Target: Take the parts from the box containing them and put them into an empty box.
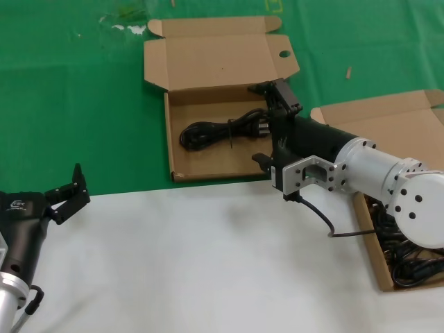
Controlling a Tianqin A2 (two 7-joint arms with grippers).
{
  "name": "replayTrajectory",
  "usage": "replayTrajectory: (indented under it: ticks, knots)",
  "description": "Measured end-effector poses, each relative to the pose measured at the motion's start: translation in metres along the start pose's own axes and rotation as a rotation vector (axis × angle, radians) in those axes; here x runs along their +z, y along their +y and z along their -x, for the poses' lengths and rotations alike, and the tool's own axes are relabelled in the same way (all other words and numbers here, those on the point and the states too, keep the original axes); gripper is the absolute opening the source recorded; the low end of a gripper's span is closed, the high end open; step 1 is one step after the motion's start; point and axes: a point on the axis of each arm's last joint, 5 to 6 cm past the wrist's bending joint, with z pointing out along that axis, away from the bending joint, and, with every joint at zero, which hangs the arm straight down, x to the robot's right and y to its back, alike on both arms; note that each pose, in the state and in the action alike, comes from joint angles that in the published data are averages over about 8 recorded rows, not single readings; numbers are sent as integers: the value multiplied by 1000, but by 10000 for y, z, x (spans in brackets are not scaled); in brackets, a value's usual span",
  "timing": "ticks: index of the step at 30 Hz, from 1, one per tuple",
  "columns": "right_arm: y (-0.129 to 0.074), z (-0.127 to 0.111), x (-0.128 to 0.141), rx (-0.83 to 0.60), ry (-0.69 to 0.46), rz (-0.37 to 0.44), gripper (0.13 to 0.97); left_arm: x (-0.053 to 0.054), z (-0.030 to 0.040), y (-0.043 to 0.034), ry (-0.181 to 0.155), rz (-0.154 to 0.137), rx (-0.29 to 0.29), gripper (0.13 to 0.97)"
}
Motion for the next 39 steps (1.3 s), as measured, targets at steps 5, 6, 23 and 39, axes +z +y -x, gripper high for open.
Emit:
replayTrajectory:
  ticks: [5,6,23,39]
  knots:
    - [0,0,0,0,0,0,966,0,0,0,0,0,0,966]
    - [0,0,0,0,0,0,966,0,0,0,0,0,0,966]
    - [0,0,0,0,0,0,966,0,0,0,0,0,0,966]
    - [-38,129,-61,175,70,-17,966,0,0,0,0,0,0,966]
